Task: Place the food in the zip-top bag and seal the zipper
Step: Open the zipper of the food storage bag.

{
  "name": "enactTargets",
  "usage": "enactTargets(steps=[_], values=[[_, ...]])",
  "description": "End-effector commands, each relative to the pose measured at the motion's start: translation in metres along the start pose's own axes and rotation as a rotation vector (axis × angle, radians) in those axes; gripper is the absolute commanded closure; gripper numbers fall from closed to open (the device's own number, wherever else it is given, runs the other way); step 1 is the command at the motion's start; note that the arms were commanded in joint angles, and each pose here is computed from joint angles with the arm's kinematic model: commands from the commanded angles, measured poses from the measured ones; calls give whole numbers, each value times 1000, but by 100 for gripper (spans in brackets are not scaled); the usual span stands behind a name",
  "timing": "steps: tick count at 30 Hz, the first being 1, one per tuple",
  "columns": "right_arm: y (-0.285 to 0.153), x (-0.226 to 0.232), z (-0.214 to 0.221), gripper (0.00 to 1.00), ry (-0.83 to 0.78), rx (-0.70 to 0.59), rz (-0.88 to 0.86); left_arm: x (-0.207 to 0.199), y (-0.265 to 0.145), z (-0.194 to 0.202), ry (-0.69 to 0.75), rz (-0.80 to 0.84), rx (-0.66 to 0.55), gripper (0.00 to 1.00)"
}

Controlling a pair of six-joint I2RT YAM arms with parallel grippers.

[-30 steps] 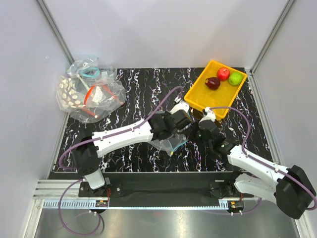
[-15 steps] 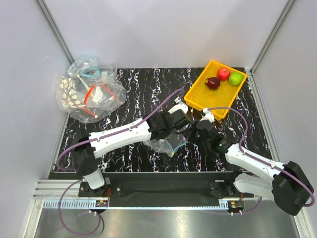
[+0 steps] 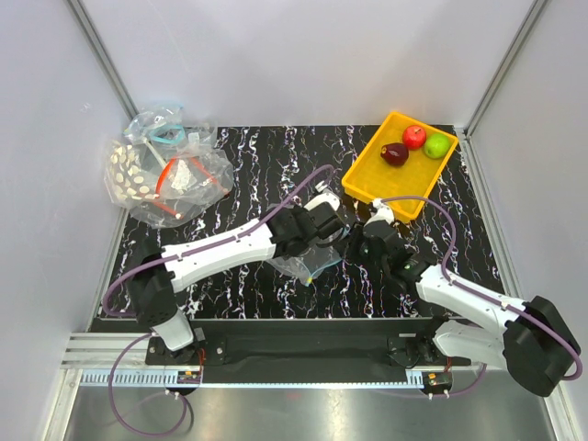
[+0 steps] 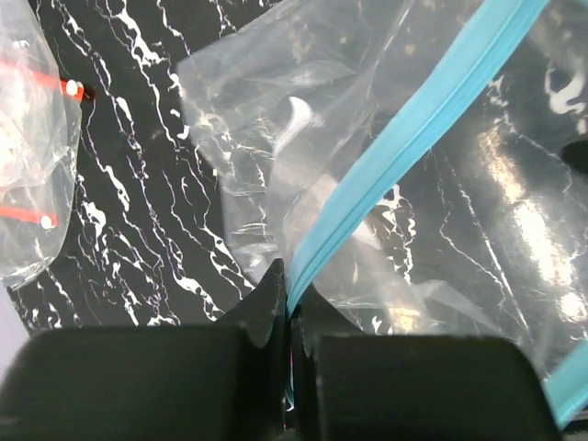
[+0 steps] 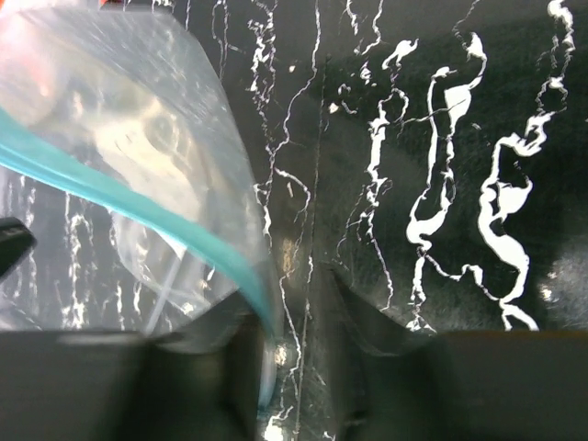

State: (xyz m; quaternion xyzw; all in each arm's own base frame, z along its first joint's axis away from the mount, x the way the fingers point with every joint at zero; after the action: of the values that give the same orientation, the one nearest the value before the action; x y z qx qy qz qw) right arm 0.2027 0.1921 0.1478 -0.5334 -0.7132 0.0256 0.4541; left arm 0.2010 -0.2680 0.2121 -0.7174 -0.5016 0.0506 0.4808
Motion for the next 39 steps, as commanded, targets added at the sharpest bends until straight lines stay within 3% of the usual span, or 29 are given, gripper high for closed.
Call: enactTargets(steps=[1, 4, 6, 11, 14, 18, 30, 39], values=[[-4, 18, -10, 62, -32, -23, -72, 13, -22, -17, -51, 60, -104, 100], [-11, 19, -12, 50, -52, -29, -91, 14, -27, -21, -41, 73, -111, 100], [-14, 22, -14, 48, -68, -30, -104, 15, -28, -23, -34, 81, -114, 100], [-21, 28, -15, 24, -106, -3, -150, 14, -24, -24, -16, 97, -116, 100], [-23, 33, -16, 18, -113, -11, -200, 10, -13, -22, -33, 147, -123, 100], [-25, 40, -23, 14, -133, -30, -223, 13, -4, -19, -89, 212, -146, 100], [-47, 55, -46, 3, -183, -79, -212, 20, -13, -21, -138, 194, -143, 100], [-69, 64, -81, 1, -232, -194, -118, 38, -19, -24, -101, 83, -120, 100]])
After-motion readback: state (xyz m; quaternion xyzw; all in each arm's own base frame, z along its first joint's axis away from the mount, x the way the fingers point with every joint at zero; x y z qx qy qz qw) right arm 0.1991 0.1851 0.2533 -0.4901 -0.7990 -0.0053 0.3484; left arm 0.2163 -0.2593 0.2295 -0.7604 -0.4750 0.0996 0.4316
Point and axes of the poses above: each gripper's point midway between its finger pads, its own y axis out along the fingers, its own x axis along the line the jaws close on, z = x × y, the point moved 7 cm from there along -y, back along the fingers, and after that the axes turned 5 degrees about y, right-handed, at the moved point
